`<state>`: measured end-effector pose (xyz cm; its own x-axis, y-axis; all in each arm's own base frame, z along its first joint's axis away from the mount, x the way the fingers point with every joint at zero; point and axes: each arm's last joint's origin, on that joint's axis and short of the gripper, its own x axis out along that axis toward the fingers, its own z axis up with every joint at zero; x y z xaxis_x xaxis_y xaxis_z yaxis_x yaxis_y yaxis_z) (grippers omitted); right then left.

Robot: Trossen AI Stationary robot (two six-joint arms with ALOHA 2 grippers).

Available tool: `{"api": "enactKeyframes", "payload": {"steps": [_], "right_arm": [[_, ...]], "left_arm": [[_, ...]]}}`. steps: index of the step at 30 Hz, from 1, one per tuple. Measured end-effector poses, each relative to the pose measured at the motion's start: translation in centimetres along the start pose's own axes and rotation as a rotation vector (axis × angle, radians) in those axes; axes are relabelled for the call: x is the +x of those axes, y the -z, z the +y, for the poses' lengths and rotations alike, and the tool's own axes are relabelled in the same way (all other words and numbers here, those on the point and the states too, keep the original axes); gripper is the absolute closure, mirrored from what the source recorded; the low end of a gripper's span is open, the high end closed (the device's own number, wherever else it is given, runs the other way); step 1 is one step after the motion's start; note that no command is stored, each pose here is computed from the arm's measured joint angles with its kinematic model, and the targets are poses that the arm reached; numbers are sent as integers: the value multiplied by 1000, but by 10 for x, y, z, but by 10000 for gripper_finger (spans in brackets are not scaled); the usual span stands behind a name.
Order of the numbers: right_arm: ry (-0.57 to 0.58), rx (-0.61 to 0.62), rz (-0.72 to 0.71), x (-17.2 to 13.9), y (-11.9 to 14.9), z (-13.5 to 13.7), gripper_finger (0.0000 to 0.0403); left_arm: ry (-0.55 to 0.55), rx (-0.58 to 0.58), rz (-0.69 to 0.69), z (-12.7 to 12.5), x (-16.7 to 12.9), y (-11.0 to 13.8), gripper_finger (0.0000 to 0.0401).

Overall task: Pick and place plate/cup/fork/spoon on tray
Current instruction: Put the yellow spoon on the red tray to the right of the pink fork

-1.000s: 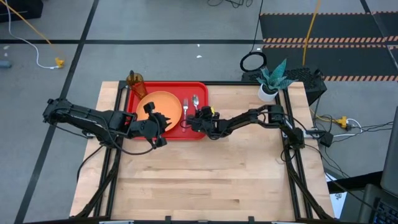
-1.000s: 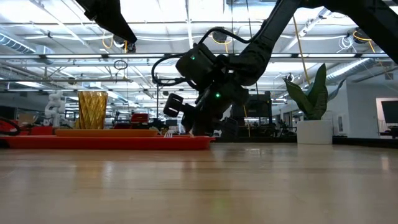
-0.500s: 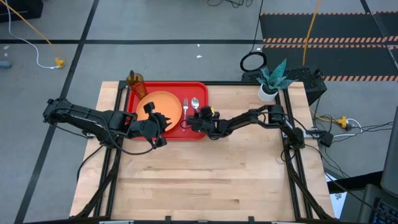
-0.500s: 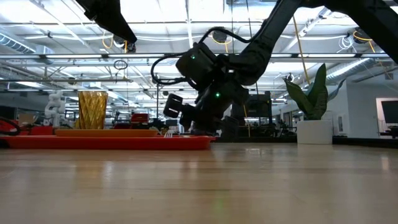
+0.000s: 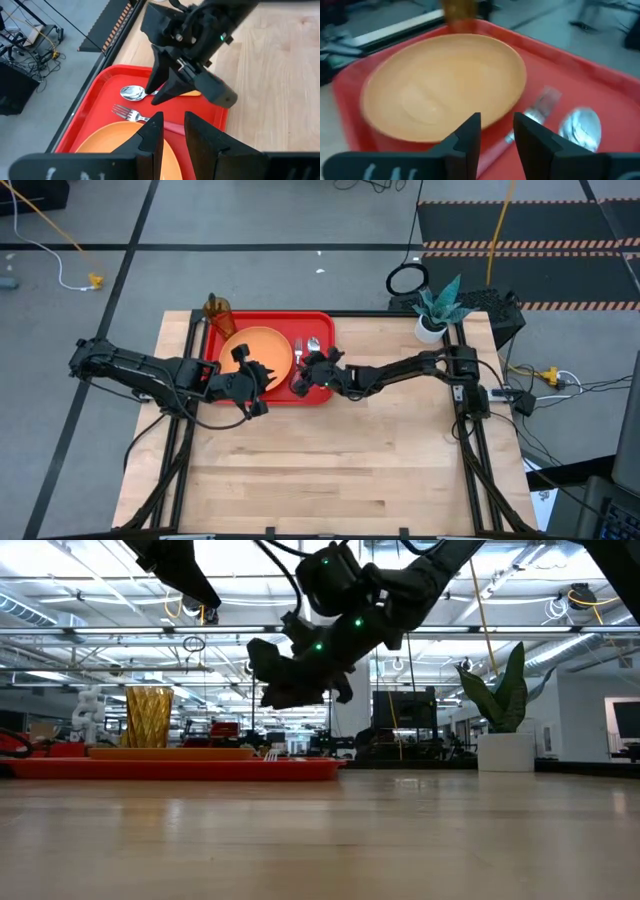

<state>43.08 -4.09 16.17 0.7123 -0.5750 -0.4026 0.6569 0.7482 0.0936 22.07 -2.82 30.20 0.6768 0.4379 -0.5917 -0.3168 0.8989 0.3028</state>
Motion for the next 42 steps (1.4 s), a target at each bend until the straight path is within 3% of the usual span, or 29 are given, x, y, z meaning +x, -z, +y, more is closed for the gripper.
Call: {"api": "enactKeyframes", "payload": {"steps": [7,16,20,35,42], "right_arm": [[-175,-66,129,9,-2,-15,343],[-408,-309,248,17,1,-31,396],[-471,-355,298,21,2,-44,401],[-596,-542,499,21,12,-77,403],[-557,-590,495,4,-8,-80,403]], "left_arm": [[0,-8,5,0,0,1,320],[-17,-98,95,2,-1,11,320],[-33,-150,138,3,-1,15,320],[-45,-246,131,3,-1,15,320],[-68,-250,101,3,-1,13,320]]}}
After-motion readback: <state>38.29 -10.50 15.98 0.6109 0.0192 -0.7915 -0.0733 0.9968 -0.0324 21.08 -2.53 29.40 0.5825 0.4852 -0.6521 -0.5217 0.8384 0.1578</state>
